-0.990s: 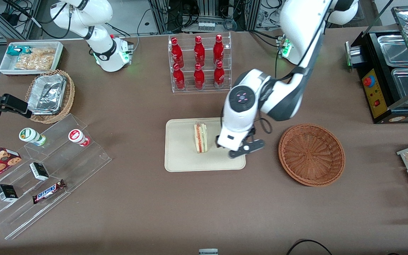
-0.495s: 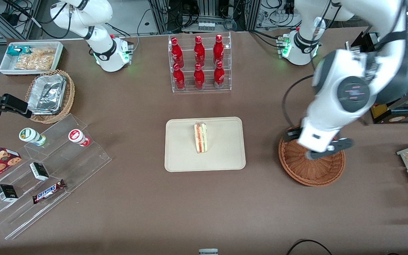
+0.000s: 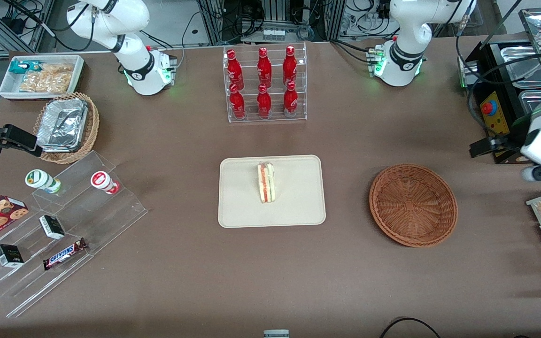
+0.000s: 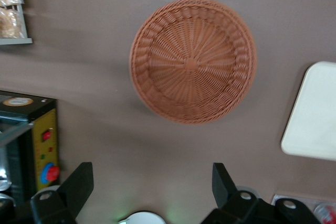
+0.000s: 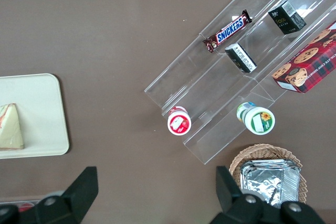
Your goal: Place sandwich from basket to tray
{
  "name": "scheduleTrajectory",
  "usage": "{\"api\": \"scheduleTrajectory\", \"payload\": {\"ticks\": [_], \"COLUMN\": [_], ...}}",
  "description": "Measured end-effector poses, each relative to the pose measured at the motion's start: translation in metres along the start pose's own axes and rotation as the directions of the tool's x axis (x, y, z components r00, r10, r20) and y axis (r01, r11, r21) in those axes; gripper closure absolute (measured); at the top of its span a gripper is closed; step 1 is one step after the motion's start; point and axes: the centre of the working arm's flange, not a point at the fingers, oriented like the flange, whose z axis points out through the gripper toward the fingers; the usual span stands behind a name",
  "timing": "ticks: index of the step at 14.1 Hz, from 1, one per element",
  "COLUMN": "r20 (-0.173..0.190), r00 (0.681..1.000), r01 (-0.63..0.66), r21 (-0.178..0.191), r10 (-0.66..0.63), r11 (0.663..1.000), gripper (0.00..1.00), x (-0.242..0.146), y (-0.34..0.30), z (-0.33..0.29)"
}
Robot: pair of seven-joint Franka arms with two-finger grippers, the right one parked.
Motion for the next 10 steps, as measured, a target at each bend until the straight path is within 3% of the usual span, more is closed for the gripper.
{"api": "scheduleTrajectory", "payload": {"ticks": [3, 7, 10], "r20": [-0.002, -0.01, 0.017], "r00": [1.0, 0.999, 0.998], "r01": [-0.004, -0.05, -0.065], "r21": [-0.012, -0.009, -0.003], "r10": [0.004, 0.05, 0.065], "r11": [1.0, 0.999, 0.998], "gripper": [0.0, 0.0, 0.0], "x": [-0.018, -0.044, -0.051], "y": [-0.018, 0.003, 0.011], "z": [-0.019, -0.039, -0.039]}}
